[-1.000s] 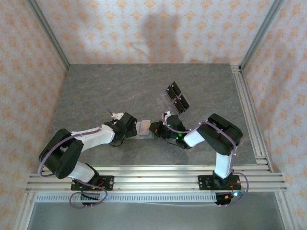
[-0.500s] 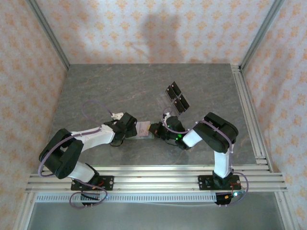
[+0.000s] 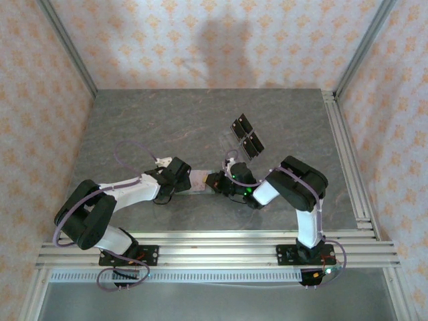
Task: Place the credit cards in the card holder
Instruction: Insert the credit card into the card slot.
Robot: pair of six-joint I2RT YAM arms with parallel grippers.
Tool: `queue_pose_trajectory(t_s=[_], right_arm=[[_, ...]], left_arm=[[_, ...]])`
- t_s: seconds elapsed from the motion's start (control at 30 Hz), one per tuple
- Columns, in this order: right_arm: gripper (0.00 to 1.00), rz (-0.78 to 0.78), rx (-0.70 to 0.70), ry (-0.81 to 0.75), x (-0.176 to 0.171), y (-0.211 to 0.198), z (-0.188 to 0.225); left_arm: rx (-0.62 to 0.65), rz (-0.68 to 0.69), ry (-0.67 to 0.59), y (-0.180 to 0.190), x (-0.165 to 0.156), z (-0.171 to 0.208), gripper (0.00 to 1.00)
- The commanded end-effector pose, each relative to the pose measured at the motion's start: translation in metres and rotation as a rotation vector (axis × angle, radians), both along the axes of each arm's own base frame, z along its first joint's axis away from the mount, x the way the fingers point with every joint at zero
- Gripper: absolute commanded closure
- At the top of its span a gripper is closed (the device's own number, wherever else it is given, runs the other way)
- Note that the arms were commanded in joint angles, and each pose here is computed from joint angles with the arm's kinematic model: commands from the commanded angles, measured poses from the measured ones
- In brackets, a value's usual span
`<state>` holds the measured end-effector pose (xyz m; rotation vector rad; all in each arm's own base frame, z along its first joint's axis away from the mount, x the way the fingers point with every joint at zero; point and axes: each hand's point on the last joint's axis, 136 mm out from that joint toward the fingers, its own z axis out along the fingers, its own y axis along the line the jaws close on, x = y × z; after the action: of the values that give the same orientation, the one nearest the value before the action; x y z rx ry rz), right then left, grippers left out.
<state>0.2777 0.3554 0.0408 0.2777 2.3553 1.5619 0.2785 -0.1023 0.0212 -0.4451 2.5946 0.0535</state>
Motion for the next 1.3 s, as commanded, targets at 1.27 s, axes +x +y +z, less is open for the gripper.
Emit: queue_pose_trajectory(t_s=[1.27], right_arm=[[1.0, 0.142, -0.009, 0.046, -0.011, 0.019, -0.016]], left_arm=[[0.202, 0.154, 0.094, 0.057, -0.033, 0.003, 0.0]])
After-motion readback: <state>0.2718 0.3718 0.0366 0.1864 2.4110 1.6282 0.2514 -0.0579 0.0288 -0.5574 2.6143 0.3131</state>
